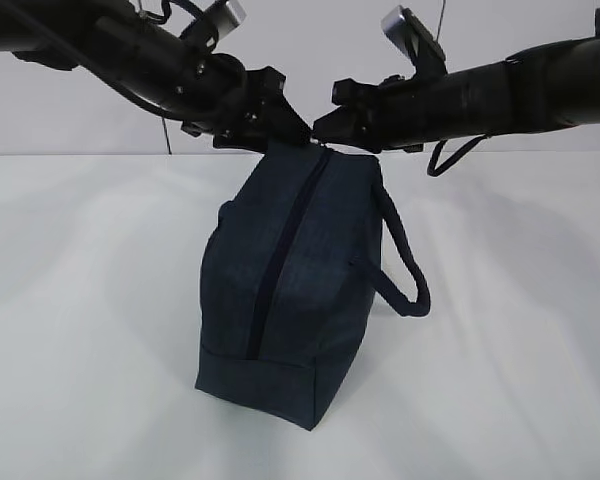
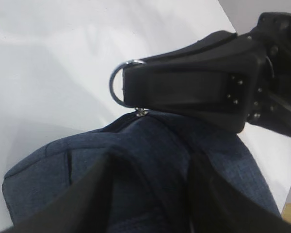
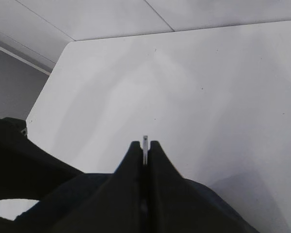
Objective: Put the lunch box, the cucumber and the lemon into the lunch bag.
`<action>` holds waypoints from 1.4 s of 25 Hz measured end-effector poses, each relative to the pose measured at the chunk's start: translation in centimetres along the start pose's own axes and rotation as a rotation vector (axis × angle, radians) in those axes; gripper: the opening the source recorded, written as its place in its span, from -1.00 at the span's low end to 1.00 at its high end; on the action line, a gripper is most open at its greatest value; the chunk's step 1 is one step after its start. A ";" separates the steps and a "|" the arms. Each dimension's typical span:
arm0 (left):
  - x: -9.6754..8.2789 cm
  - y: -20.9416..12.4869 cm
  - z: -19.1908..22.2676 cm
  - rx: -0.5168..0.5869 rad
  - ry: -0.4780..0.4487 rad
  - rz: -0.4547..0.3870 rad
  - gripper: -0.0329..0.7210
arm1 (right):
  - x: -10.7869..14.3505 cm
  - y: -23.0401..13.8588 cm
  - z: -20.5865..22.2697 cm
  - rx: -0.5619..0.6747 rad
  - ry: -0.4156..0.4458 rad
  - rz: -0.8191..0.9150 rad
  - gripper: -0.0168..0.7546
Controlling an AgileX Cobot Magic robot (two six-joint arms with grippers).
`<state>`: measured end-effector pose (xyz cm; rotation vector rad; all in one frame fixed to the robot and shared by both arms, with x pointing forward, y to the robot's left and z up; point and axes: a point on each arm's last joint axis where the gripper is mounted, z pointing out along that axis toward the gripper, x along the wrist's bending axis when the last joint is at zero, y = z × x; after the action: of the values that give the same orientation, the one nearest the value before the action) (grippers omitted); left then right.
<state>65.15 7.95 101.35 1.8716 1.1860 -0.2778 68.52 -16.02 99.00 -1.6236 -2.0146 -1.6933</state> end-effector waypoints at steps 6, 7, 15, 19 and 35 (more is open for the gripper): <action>0.1 0.0 0.0 0.002 0.011 0.009 -0.69 | -0.1 -0.1 0.1 0.004 0.000 -0.003 -0.94; 0.1 0.0 0.0 0.005 0.015 0.014 -0.78 | -0.1 -0.1 0.1 0.003 0.001 -0.001 -0.94; -0.1 0.2 0.1 0.013 0.021 0.041 -0.87 | -0.2 -0.1 0.1 0.002 -0.001 -0.002 -0.94; -0.7 0.9 -0.3 0.016 0.009 0.078 -0.87 | -0.9 0.3 -0.5 -0.011 -0.015 0.007 -0.94; -2.2 1.8 -2.0 0.007 0.006 0.169 -0.87 | -1.9 0.8 -1.3 -0.038 -0.025 0.033 -0.94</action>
<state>64.94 7.80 104.82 1.9663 1.0245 -0.1824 69.26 -18.38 98.91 -1.6888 -1.9668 -1.7191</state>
